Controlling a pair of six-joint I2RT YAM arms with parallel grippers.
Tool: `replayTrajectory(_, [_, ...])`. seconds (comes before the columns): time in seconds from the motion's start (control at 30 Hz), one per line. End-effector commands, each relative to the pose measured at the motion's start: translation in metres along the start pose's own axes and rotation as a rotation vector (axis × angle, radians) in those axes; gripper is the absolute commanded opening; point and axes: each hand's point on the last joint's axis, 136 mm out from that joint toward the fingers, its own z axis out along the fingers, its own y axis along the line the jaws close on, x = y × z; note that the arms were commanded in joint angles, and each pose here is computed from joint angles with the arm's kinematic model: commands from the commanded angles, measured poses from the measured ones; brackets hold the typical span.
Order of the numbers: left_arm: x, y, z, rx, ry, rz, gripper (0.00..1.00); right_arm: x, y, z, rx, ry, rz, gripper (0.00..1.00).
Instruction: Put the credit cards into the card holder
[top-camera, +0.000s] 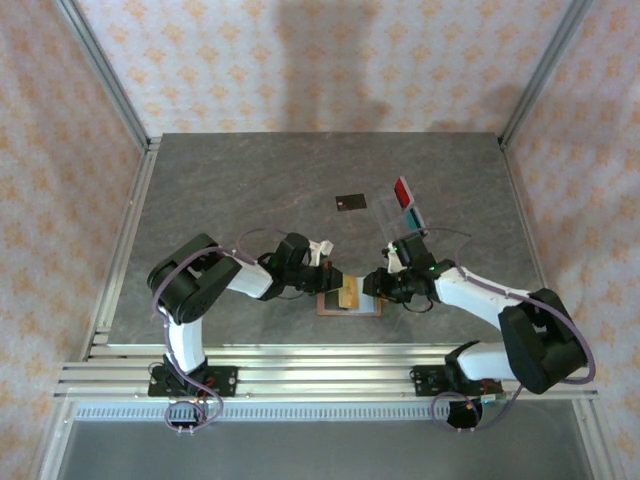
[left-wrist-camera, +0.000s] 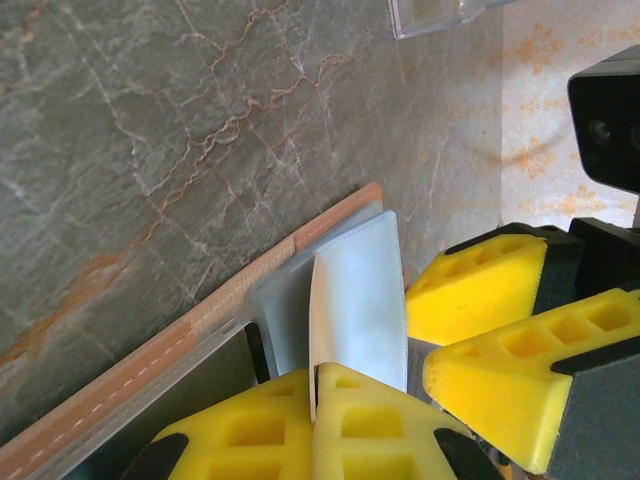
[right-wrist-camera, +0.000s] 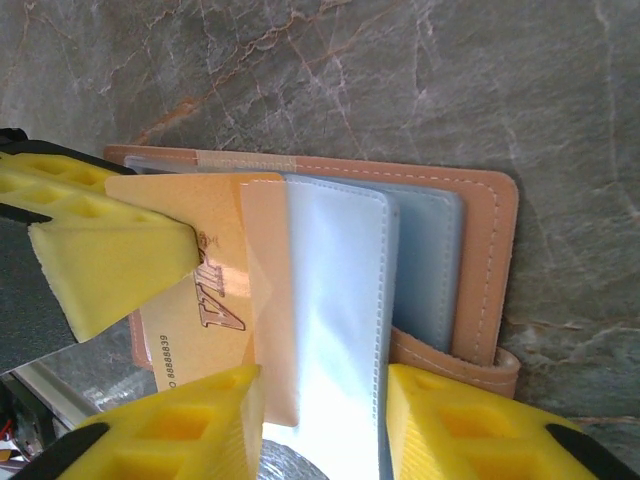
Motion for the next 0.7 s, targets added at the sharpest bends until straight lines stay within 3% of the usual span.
replayTrajectory(0.0, [0.006, 0.006, 0.004, -0.008, 0.002, -0.008, 0.02, -0.003, -0.008, -0.008, 0.052, -0.028, -0.017, 0.40])
replayTrajectory(0.17, [0.010, 0.007, 0.005, -0.007, 0.008, -0.010, 0.08, -0.009, -0.009, -0.022, 0.108, -0.062, -0.057, 0.51])
replayTrajectory(0.27, [0.009, 0.004, 0.005, -0.002, 0.009, -0.013, 0.09, -0.013, -0.007, -0.025, 0.114, -0.078, -0.071, 0.53])
replayTrajectory(0.47, [0.008, 0.002, -0.001, -0.054, 0.019, 0.007, 0.41, -0.026, 0.001, -0.029, 0.113, -0.106, -0.096, 0.55])
replayTrajectory(0.67, [0.003, 0.008, -0.007, -0.169, 0.026, 0.033, 0.58, -0.040, 0.014, -0.037, 0.080, -0.166, -0.075, 0.54])
